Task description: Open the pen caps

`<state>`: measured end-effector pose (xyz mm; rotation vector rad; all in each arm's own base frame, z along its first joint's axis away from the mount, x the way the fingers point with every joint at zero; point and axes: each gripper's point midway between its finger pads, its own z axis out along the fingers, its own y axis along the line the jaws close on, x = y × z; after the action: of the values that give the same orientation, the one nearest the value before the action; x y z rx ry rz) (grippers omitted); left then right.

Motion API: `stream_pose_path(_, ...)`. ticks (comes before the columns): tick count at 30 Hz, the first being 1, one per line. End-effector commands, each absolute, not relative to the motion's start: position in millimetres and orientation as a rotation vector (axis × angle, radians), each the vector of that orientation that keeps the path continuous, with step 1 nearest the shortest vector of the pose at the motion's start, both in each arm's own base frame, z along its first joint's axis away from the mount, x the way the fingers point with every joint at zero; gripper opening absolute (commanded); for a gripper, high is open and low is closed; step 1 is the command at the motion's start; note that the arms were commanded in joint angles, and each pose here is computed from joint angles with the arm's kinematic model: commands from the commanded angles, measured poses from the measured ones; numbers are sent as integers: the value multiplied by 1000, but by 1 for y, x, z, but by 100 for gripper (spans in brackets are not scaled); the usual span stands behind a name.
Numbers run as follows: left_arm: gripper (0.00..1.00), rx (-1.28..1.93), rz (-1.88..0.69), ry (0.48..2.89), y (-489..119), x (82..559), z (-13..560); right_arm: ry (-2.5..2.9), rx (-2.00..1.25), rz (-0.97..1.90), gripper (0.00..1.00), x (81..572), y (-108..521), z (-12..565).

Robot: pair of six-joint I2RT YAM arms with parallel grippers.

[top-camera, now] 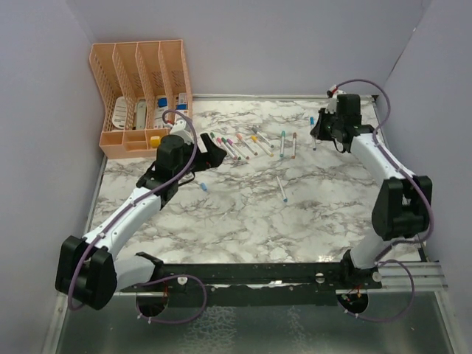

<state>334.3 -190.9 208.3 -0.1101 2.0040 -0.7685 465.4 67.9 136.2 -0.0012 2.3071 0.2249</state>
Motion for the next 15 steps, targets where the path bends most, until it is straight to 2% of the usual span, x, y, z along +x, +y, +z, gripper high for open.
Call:
stream_pose_path(1,85,-107,-995,1927,-224,345,225,2120,-260,568,1,434,132,190)
stream_pose_path(5,82,-88,-1086,1921,-252,357,231,2102,-390,654,1,402,170,197)
stream_pose_path(15,82,-65,-1136,1921,-292,373,238,2079,-573,751,1,342,239,207)
